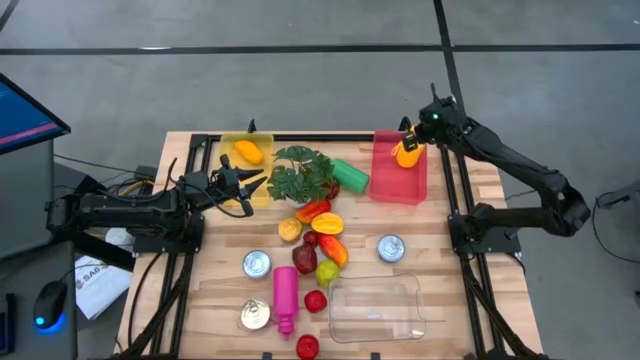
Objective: Pick & Place Food Item
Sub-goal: Put the yellow water bottle into the pink bin, then put the yellow starfruit into the yellow bin
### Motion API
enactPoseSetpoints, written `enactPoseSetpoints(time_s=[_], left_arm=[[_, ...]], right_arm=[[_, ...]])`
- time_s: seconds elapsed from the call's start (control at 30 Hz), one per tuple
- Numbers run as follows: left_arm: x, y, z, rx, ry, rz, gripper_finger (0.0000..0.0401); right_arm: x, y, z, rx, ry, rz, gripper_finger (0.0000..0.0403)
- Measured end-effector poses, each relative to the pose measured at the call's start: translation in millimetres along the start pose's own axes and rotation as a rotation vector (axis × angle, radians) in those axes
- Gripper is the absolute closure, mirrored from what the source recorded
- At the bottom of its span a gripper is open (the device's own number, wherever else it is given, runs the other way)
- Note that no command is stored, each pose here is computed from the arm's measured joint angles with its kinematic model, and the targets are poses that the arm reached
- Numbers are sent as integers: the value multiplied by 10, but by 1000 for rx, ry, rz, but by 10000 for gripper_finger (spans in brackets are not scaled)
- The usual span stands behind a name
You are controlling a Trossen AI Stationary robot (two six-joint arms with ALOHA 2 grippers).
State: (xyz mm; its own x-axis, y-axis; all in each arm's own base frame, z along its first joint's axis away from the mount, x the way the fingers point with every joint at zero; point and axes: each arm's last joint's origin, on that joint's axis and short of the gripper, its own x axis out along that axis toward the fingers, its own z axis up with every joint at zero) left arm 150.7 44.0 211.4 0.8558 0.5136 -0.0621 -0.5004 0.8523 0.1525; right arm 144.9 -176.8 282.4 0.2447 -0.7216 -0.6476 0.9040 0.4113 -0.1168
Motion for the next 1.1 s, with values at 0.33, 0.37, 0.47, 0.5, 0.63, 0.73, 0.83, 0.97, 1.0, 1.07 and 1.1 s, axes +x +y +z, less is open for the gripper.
enactPoseSetpoints(time_s=[0.33, 0.37, 0.47, 0.5, 0.63, 0.73, 0.83, 0.97, 1.0, 1.07, 1.1], left_arm=[[0, 0, 0, -10, 0, 0, 311], [0, 1, 0, -10, 0, 0, 311], [0, 0, 0, -10, 0, 0, 311], [0, 1, 0, -10, 0, 0, 311], [0, 1, 0, -10, 0, 0, 311], [0, 0, 0, -10, 0, 0, 311], [0, 1, 0, -10, 0, 1, 311], [0, 1, 0, -10, 0, 0, 311], [0, 0, 0, -10, 0, 0, 311], [0, 0, 0, -11, 0, 0, 311], [0, 0, 0, -11, 0, 0, 311]], right_arm=[[99, 53, 35, -15, -18, -7, 317], [95, 53, 33, -16, -17, -6, 312], [78, 45, 31, -14, -18, -7, 296], [78, 45, 32, -14, -18, -7, 289], [78, 45, 32, -31, -19, -8, 249], [75, 47, 47, -29, -32, -6, 211], [18, 35, 115, -22, -60, -4, 176], [-157, 24, 268, -10, -135, 12, 155], [-212, 28, 307, -8, -156, 20, 154], [-326, 52, 373, -9, -193, 41, 154], [-375, 70, 394, -11, -208, 54, 154]])
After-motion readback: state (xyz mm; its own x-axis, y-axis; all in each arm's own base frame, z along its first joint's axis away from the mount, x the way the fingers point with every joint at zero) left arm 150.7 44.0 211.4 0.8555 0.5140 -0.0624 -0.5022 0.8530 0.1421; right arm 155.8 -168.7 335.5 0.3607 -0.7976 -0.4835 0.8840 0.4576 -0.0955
